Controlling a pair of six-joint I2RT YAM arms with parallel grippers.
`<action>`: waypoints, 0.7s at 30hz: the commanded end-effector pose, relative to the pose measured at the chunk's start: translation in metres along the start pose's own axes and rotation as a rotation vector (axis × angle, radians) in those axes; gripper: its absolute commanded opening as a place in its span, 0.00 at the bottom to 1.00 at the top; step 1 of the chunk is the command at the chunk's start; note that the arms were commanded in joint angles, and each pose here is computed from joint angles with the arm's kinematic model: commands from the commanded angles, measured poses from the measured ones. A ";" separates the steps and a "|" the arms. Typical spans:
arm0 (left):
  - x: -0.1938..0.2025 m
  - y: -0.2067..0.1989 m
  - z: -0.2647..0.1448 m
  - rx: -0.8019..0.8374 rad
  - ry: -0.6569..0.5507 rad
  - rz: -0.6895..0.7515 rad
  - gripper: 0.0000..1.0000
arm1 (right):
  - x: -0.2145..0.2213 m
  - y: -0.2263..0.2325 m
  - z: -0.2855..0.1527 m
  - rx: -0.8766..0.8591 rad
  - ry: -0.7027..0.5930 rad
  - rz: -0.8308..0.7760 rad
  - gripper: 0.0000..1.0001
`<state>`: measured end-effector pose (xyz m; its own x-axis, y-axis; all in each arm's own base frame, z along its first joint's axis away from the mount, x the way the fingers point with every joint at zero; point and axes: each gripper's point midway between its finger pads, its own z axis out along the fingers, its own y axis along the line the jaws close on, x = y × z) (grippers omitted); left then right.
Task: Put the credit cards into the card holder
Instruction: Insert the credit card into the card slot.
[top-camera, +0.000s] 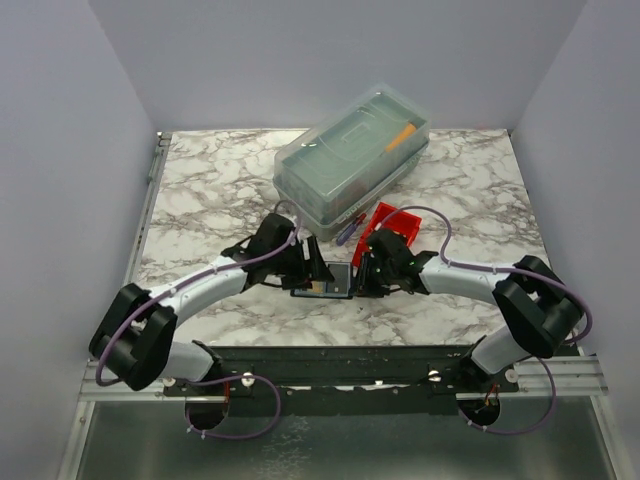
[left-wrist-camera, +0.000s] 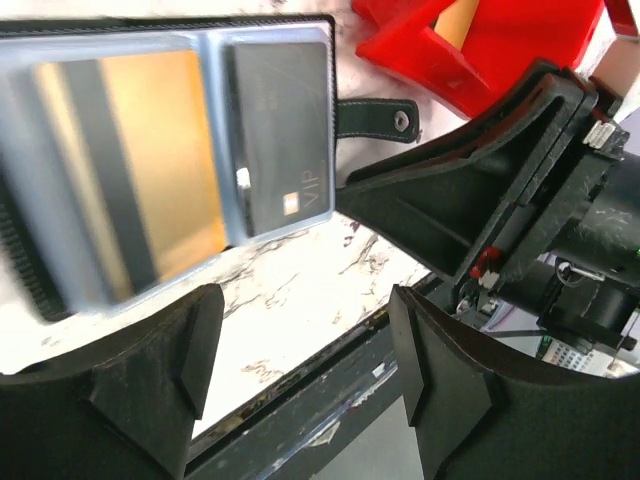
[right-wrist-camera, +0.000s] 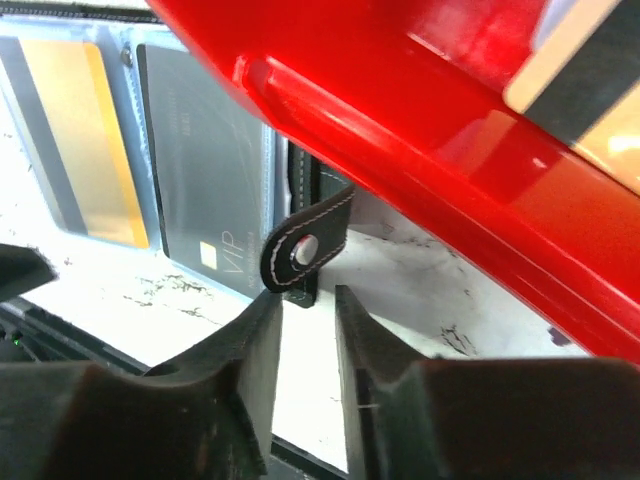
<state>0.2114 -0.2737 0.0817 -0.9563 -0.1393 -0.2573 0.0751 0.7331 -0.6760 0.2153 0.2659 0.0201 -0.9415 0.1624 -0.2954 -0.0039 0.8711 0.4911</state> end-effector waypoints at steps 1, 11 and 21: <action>-0.001 0.028 -0.038 -0.023 0.003 0.014 0.75 | -0.007 -0.009 -0.009 0.068 -0.036 -0.023 0.37; -0.045 0.070 -0.042 -0.057 -0.121 -0.221 0.88 | -0.031 0.012 -0.009 0.017 -0.108 0.024 0.56; -0.054 0.077 -0.014 0.062 -0.135 -0.255 0.86 | -0.040 0.014 -0.002 0.052 -0.105 -0.004 0.47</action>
<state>0.2536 -0.1888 0.0500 -0.9002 -0.4143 -0.1339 -0.2014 0.6688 -0.7156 0.2466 0.2765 0.0479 -0.9035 0.2069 -0.3753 -0.0040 0.8717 0.4901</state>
